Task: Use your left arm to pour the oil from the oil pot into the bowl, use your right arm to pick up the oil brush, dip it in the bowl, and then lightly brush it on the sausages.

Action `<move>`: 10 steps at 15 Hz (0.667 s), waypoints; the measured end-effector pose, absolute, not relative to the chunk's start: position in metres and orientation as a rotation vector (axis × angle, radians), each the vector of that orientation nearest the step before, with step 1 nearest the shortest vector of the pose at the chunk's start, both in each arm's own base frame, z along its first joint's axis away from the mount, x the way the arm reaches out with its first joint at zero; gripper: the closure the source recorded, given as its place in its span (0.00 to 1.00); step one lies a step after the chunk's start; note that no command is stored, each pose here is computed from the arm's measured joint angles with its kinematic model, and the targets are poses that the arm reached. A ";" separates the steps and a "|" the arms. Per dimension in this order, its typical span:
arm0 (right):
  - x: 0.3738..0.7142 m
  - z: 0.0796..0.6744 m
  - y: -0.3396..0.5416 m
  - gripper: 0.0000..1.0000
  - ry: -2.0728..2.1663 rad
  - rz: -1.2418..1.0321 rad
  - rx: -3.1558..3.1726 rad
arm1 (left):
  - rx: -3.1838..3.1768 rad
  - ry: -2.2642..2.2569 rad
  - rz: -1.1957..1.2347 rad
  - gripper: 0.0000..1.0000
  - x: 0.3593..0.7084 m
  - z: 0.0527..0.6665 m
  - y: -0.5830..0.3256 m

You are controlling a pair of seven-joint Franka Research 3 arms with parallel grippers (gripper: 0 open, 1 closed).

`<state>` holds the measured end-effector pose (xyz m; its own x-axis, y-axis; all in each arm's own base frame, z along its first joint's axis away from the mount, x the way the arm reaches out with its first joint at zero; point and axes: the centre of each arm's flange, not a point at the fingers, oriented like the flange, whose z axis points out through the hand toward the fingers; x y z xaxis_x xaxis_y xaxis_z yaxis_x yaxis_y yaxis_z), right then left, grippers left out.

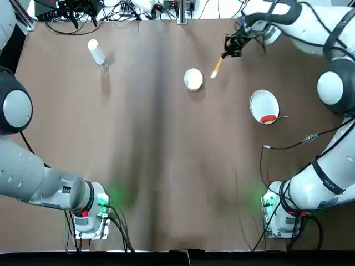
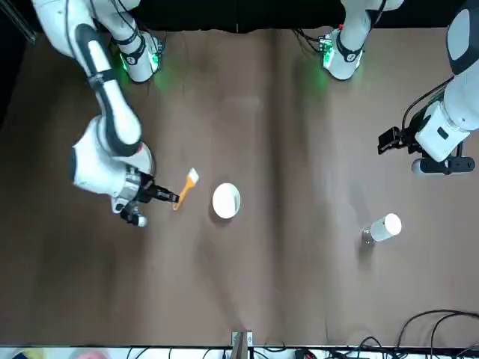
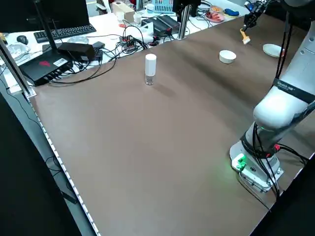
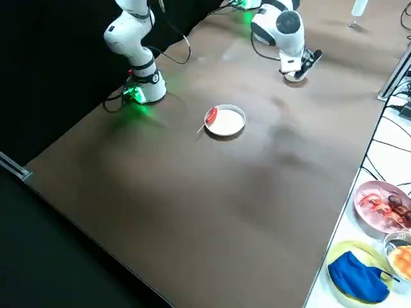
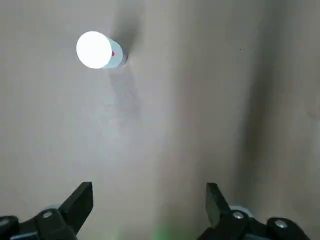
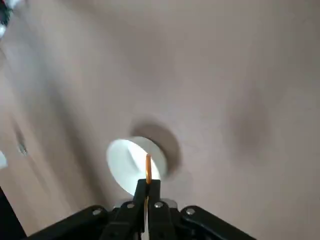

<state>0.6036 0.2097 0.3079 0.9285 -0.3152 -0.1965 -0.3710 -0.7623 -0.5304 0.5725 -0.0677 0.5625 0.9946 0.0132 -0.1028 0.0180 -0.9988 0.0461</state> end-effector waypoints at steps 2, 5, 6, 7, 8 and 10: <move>0.598 0.299 0.236 0.96 0.620 0.110 -2.459 | 3.090 0.024 -0.159 0.00 0.572 0.563 -0.068; 0.593 0.284 0.256 0.96 0.803 0.021 -2.401 | 3.090 0.025 -0.158 0.00 0.573 0.563 -0.067; 0.590 0.278 0.262 0.96 0.846 -0.004 -2.391 | 3.090 0.025 -0.158 0.00 0.573 0.563 -0.067; 0.588 0.271 0.267 0.96 0.885 -0.025 -2.384 | 3.090 0.025 -0.158 0.00 0.573 0.563 -0.067; 0.587 0.264 0.270 0.96 0.922 -0.046 -2.375 | 3.090 0.026 -0.158 0.00 0.573 0.563 -0.067; 0.586 0.252 0.273 0.96 0.973 -0.072 -2.367 | 3.090 0.026 -0.158 0.00 0.573 0.563 -0.067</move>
